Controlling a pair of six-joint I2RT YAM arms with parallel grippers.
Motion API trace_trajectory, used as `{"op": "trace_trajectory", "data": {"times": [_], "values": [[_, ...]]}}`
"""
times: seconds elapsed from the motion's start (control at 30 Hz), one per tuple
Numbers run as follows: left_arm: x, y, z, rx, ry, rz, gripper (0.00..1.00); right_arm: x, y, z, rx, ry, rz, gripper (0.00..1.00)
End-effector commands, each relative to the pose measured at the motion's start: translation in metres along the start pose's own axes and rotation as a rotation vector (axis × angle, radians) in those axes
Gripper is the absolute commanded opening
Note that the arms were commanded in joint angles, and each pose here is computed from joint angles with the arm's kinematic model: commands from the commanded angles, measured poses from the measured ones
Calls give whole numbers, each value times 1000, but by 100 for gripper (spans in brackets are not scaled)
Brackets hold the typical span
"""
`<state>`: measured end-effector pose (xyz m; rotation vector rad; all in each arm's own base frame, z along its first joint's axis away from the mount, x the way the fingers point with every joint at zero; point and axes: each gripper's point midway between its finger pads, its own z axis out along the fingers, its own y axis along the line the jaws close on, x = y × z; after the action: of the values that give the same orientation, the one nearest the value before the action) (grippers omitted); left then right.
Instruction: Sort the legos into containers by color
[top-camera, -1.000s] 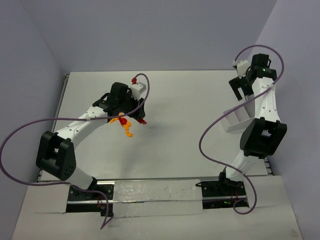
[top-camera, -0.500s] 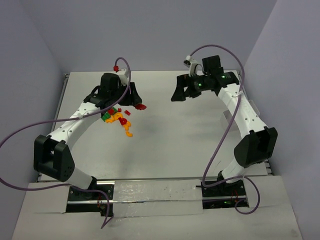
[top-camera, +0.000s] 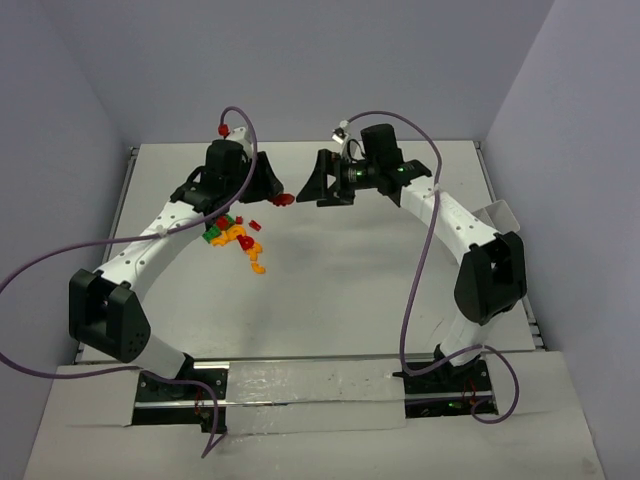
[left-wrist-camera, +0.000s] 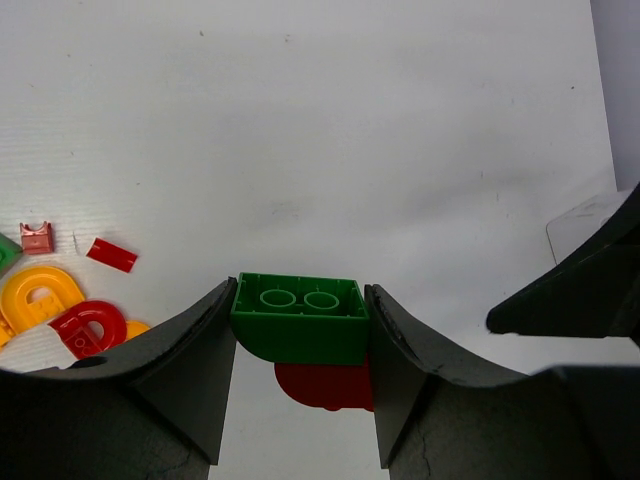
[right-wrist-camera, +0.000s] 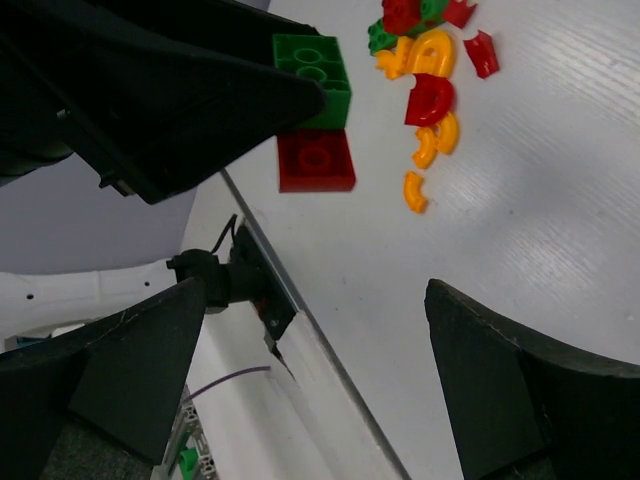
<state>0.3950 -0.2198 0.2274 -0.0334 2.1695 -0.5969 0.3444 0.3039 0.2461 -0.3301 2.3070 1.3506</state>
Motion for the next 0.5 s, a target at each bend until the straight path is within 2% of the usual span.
{"op": "trace_trajectory", "data": {"times": [0.0, 0.27, 0.37, 0.47], "values": [[-17, -18, 0, 21, -52, -8, 0, -20, 16, 18, -38, -55, -21, 95], [-13, -28, 0, 37, -43, -15, 0, -24, 13, 38, 24, -74, -35, 85], [-13, -32, 1, 46, -42, -22, 0, -25, 8, 42, 42, -82, -32, 78], [-12, -36, 1, 55, -40, -25, 0, -27, 4, 46, 53, -81, -32, 67]]}}
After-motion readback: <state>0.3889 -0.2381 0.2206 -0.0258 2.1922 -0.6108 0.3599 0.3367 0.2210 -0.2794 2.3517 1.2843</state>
